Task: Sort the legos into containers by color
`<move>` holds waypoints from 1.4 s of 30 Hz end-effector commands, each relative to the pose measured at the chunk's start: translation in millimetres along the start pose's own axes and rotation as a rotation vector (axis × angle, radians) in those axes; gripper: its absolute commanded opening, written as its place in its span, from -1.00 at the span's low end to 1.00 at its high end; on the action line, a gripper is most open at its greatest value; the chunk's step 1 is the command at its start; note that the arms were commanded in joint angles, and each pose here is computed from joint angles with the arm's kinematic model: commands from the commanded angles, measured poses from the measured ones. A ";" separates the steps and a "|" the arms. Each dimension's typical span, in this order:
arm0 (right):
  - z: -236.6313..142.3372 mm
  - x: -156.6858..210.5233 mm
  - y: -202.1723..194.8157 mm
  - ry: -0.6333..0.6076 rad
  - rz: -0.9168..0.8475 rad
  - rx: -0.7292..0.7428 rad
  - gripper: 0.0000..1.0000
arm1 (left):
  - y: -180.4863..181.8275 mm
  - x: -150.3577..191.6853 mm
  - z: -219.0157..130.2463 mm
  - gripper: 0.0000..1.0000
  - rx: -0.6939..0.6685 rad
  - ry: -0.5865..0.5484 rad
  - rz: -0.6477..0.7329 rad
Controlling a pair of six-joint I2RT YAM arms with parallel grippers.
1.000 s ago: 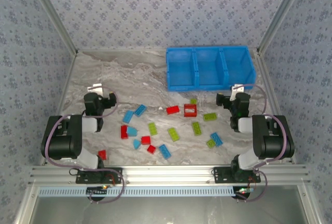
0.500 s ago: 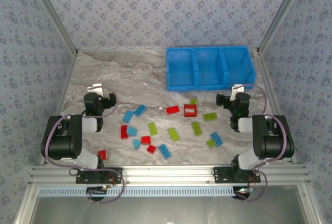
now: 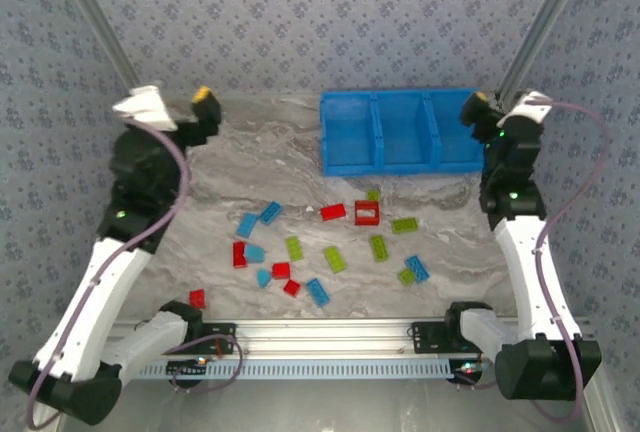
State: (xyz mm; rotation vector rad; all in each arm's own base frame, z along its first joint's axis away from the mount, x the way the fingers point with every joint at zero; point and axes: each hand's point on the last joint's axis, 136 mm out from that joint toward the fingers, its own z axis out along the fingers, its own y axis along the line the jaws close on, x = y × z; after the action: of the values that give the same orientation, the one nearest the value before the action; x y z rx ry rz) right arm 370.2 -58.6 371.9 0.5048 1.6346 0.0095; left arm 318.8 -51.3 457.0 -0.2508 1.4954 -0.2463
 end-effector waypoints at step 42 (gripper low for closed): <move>147.2 254.2 9.5 1.030 -0.327 0.063 -0.22 | -197.4 225.8 -79.6 0.95 0.340 0.639 0.077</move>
State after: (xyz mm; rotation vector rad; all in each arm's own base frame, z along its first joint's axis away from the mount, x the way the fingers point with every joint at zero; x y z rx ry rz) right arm 504.1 -3.8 116.3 0.2773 2.6924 0.0335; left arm 252.2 -311.7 286.1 0.2071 2.0802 -0.5335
